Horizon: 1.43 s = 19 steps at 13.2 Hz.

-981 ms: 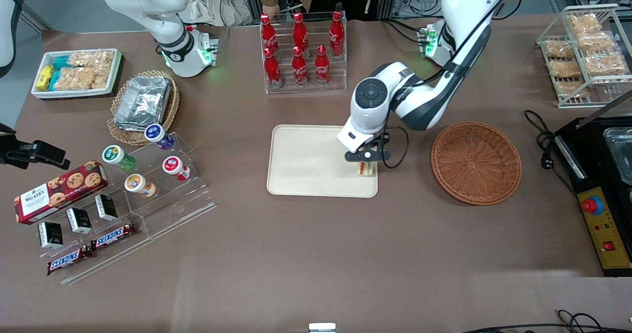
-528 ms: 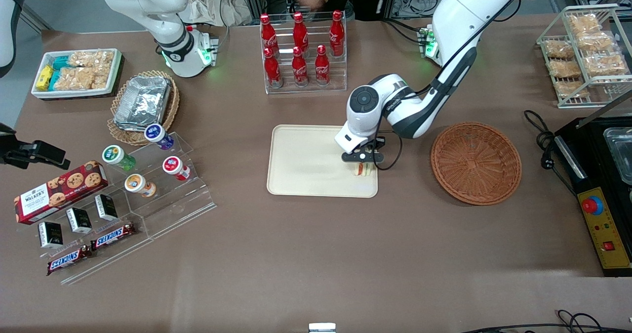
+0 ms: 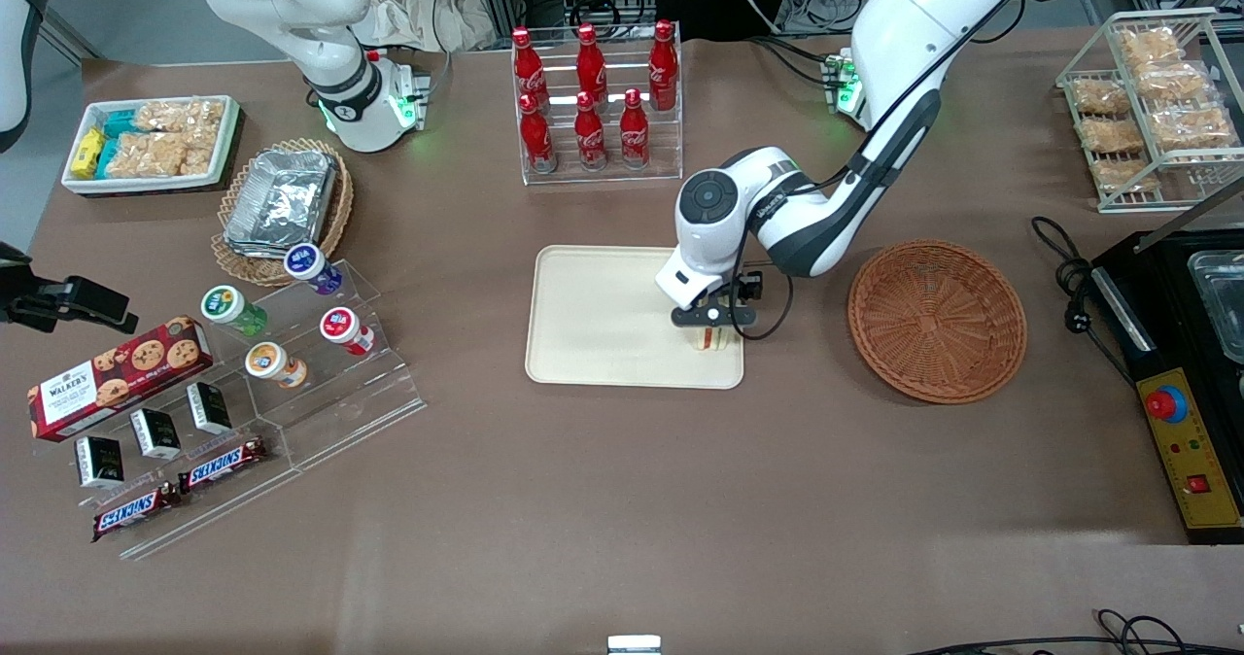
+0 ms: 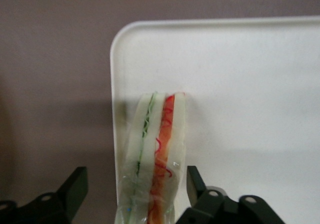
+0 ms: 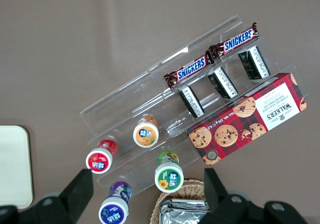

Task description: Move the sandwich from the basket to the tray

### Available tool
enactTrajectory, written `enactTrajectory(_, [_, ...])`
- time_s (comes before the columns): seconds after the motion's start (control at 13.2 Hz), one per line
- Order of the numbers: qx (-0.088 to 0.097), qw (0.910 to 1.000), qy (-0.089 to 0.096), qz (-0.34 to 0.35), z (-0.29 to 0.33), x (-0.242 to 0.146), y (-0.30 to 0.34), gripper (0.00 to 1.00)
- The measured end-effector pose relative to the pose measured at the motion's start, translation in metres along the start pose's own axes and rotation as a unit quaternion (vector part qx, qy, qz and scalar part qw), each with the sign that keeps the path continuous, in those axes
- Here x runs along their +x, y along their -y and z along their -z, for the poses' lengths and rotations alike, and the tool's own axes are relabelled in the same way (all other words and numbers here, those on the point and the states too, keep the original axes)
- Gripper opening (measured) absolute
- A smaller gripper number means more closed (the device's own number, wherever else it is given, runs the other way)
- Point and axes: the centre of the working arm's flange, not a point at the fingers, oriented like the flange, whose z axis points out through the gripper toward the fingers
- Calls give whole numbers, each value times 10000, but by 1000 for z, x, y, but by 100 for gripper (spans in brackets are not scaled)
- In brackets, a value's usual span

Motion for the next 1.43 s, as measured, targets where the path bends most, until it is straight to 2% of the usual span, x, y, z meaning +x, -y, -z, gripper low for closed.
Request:
enactTrajectory(0.08, [-41, 9999, 3, 125, 20, 9, -2, 100])
enactTrajectory(0.3, [-279, 9982, -38, 529, 85, 29, -1, 100])
enactTrajectory(0.53, [-233, 9951, -10, 959, 158, 41, 29, 100])
enactTrajectory(0.6, [-289, 9928, -19, 1163, 183, 47, 46, 100])
enactTrajectory(0.75, [-436, 9888, -175, 1418, 232, 54, 85, 100])
enactTrajectory(0.91, [-492, 9867, -267, 1527, 269, 60, 136, 100])
enactTrajectory(0.98, [-522, 9877, -235, 1455, 283, 63, 171, 100])
enactTrajectory(1.28, [-433, 9971, -40, 631, 317, 64, 326, 100])
enactTrajectory(1.43, [-476, 9988, 37, 116, 317, 61, 377, 100])
